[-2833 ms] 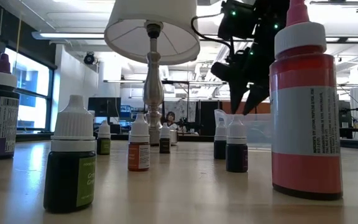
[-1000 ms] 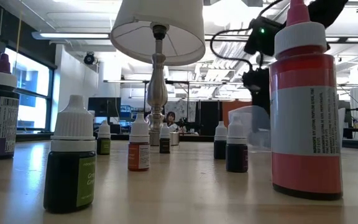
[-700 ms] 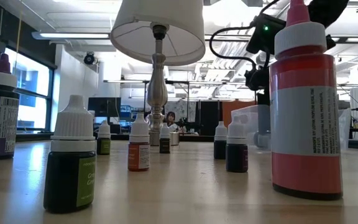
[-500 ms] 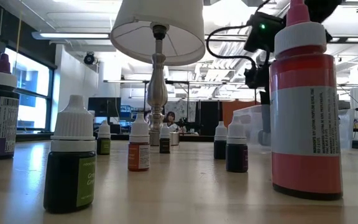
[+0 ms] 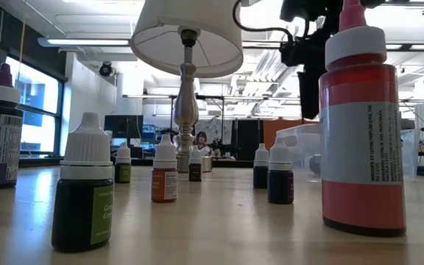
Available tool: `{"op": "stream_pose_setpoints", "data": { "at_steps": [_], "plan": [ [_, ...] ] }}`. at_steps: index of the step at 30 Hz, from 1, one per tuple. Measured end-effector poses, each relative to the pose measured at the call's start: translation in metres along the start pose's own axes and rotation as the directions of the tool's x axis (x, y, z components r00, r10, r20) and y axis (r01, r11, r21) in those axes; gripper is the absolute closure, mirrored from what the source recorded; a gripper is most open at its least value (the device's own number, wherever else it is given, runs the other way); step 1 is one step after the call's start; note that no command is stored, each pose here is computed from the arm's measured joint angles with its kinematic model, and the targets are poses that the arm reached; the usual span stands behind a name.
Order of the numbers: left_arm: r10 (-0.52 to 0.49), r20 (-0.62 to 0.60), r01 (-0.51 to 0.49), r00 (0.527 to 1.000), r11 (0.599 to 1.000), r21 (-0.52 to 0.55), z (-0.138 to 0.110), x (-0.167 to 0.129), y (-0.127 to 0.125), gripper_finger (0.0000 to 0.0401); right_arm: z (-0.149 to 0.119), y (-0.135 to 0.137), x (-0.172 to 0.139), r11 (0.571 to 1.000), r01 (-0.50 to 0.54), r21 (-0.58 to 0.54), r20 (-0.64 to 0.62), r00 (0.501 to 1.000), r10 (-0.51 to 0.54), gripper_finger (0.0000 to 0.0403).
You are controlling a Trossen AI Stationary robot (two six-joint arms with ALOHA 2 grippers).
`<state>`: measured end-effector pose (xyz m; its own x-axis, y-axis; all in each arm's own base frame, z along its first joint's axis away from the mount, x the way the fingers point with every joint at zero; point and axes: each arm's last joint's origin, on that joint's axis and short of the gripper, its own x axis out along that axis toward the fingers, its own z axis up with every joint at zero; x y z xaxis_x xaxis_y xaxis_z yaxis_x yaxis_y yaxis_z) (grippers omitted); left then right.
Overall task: Pick & Place food coloring
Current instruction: Put the large blue food coloring bottle into the transparent bin
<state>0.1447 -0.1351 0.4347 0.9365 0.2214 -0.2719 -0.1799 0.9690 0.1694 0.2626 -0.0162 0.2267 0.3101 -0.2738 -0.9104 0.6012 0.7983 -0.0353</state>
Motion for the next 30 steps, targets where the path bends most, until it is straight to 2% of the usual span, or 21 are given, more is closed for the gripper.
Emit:
{"op": "stream_pose_setpoints", "data": {
  "at_steps": [3,10,17,25,30],
  "plan": [
    [-0.010,-0.004,0.010,1.000,1.000,0.001,0.000,0.000,0.000,0.0309,-0.007,0.001,0.013,1.000,-0.020,-0.025,-0.014,1.000,0.019,0.0257],
    [-0.015,-0.005,0.015,1.000,1.000,-0.001,0.000,0.000,0.000,0.0309,-0.027,-0.009,0.048,0.998,0.055,-0.023,-0.059,0.997,-0.056,0.0227],
    [-0.015,-0.004,0.015,1.000,1.000,-0.003,0.000,0.000,0.000,0.0309,-0.029,-0.013,0.073,0.998,-0.051,-0.021,0.006,0.999,0.051,0.0206],
    [-0.015,-0.005,0.015,1.000,1.000,0.000,0.000,0.000,0.000,0.0309,-0.038,-0.031,0.087,0.998,-0.057,0.035,-0.004,0.998,0.057,0.0210],
    [-0.016,-0.005,0.016,1.000,1.000,0.000,0.000,0.000,0.000,0.0309,-0.037,-0.031,0.087,0.997,-0.077,0.013,-0.002,0.997,0.077,0.0247]
  ]
}}
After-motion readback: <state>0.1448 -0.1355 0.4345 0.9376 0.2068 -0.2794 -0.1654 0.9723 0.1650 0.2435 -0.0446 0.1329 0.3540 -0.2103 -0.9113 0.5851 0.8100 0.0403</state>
